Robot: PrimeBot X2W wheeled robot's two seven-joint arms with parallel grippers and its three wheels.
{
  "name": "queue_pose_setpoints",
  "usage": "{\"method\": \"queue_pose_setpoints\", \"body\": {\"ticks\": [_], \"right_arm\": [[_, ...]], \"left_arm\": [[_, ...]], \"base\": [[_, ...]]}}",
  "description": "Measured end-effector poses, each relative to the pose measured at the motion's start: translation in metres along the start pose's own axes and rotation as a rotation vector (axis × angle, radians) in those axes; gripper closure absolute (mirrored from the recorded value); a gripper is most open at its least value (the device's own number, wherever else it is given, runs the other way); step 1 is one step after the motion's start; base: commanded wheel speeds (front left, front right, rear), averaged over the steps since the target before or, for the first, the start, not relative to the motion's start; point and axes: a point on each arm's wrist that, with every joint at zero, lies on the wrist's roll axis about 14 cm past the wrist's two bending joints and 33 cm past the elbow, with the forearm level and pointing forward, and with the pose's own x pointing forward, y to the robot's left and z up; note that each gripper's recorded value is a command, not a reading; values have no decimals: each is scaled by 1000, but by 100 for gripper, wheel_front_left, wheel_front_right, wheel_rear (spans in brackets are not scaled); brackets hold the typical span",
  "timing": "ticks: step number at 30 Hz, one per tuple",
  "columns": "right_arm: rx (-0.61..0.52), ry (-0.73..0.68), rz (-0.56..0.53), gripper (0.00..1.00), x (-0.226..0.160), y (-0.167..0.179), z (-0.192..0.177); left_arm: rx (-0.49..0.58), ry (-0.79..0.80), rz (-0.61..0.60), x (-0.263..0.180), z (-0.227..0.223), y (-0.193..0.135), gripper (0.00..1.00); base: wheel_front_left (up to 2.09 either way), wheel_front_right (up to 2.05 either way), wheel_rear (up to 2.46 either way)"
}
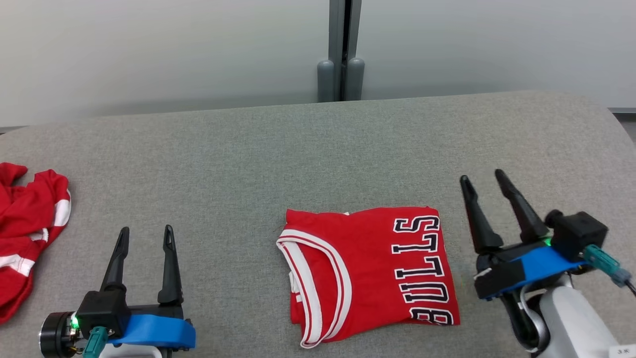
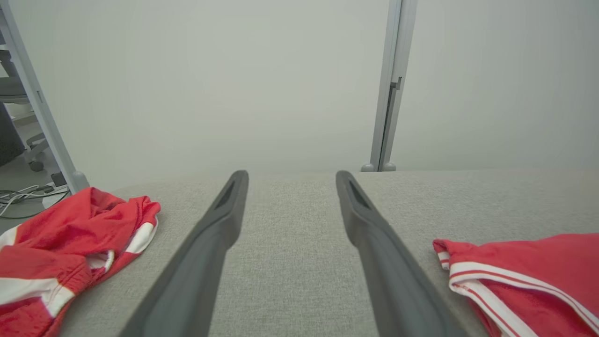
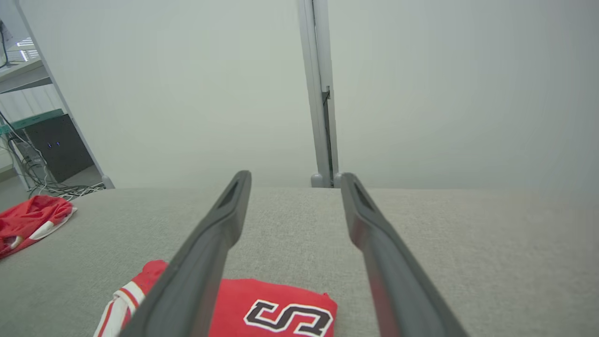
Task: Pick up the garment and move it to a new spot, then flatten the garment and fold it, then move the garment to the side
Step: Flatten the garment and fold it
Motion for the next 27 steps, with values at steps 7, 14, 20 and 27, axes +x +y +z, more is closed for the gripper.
{"method": "queue_pose_setpoints", "body": {"ticks": [7, 14, 20, 27], "right_arm": [[-36, -53, -160, 0, -37, -43, 15], [-25, -33, -223, 0, -67, -47, 4], [-14, -35, -232, 0, -80, -40, 3], [-25, -26, -202, 0, -82, -27, 0]], "left_arm": [[7, -18, -39, 2, 6, -13, 0], [17, -43, -63, 0, 15, -20, 0], [25, -38, -40, -14, 14, -14, 0], [29, -14, -15, -26, 7, -6, 0]], "base": [[0, 0, 0], [0, 0, 0], [0, 0, 0], [0, 0, 0]]}}
